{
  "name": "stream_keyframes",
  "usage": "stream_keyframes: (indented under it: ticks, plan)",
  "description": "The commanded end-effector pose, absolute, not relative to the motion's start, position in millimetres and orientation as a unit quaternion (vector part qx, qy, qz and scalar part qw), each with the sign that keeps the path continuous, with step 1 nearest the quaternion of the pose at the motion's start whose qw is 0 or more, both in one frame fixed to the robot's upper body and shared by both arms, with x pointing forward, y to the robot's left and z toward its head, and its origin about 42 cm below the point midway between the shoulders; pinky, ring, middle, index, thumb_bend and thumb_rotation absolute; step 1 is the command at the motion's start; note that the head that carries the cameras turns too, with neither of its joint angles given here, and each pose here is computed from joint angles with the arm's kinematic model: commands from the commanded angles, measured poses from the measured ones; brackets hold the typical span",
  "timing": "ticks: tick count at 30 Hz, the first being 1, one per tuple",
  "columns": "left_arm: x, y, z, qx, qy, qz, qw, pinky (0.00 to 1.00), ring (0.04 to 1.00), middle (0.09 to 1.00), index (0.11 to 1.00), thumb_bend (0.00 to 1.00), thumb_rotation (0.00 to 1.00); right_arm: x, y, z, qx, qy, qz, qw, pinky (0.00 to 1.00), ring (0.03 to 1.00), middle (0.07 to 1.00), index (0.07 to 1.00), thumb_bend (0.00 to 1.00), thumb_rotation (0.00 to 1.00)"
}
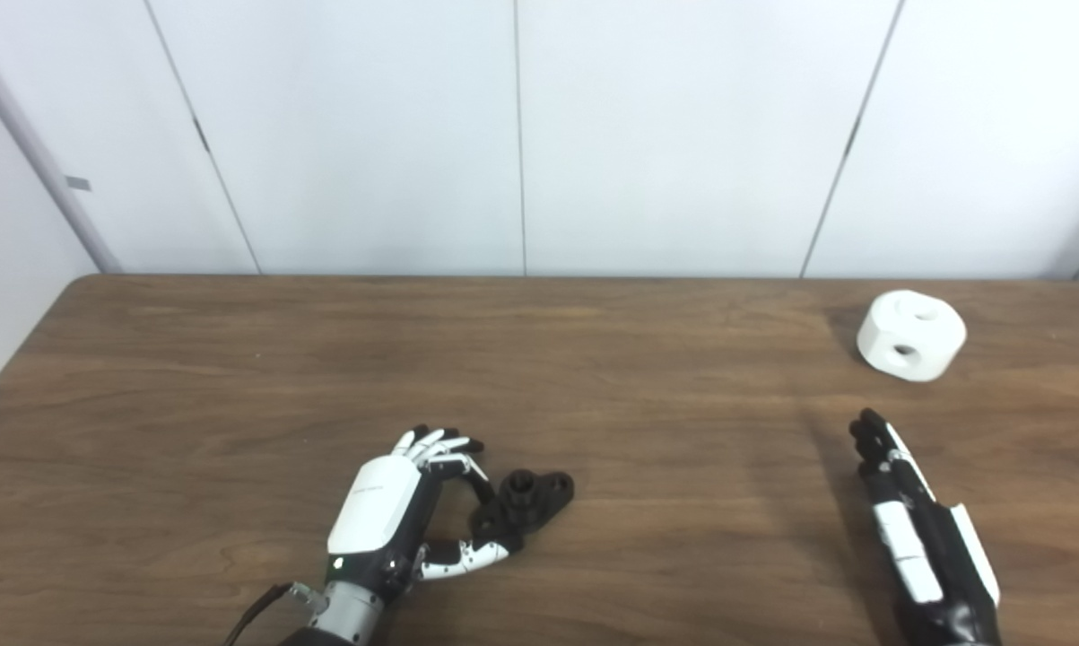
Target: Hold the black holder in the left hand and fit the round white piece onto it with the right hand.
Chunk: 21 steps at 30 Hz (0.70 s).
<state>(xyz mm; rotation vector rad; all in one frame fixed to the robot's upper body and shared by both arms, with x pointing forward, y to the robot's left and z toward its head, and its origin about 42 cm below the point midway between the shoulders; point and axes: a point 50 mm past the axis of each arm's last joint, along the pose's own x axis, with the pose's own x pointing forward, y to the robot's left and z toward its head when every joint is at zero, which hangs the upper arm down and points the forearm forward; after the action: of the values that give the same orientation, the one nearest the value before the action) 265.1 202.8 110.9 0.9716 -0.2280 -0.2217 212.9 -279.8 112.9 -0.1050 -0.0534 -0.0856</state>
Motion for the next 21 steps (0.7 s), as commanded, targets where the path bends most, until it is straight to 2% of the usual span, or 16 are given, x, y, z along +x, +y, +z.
stream_keyframes:
  ticks: [1, 5, 8, 10, 12, 16, 21]
  plan:
    - [248, 197, 91, 0.472, -0.090, -0.141, 0.866, 0.98, 0.896, 0.806, 0.486, 0.52, 0.05, 194, -274, 110, -0.051, -0.006, -0.059, 0.997, 1.00, 0.984, 0.950, 0.919, 0.59, 0.69]
    - [248, 200, 93, 0.472, -0.091, -0.137, 0.866, 0.98, 0.893, 0.803, 0.486, 0.52, 0.05, 198, -276, 122, -0.065, -0.004, -0.080, 0.995, 0.99, 0.969, 0.927, 0.867, 0.64, 0.56]
    - [248, 201, 94, 0.471, -0.093, -0.137, 0.866, 0.97, 0.887, 0.801, 0.485, 0.52, 0.05, 203, -279, 129, -0.087, -0.010, -0.094, 0.992, 0.93, 0.937, 0.904, 0.833, 0.64, 0.43]
    - [249, 201, 95, 0.471, -0.093, -0.136, 0.866, 0.96, 0.884, 0.799, 0.485, 0.52, 0.05, 208, -284, 135, -0.111, -0.017, -0.112, 0.987, 0.92, 0.924, 0.893, 0.814, 0.67, 0.39]
    - [249, 202, 95, 0.471, -0.093, -0.135, 0.867, 0.96, 0.882, 0.798, 0.485, 0.52, 0.05, 214, -290, 141, -0.131, -0.022, -0.130, 0.983, 0.92, 0.921, 0.890, 0.800, 0.69, 0.37]
    - [249, 207, 95, 0.472, -0.091, -0.136, 0.866, 0.95, 0.877, 0.793, 0.485, 0.52, 0.05, 230, -299, 156, -0.145, -0.029, -0.153, 0.977, 0.99, 0.965, 0.918, 0.784, 0.74, 0.29]
    - [249, 215, 96, 0.473, -0.093, -0.135, 0.865, 0.94, 0.872, 0.789, 0.485, 0.52, 0.05, 246, -306, 171, -0.212, -0.036, -0.175, 0.961, 1.00, 0.950, 0.897, 0.779, 0.82, 0.30]
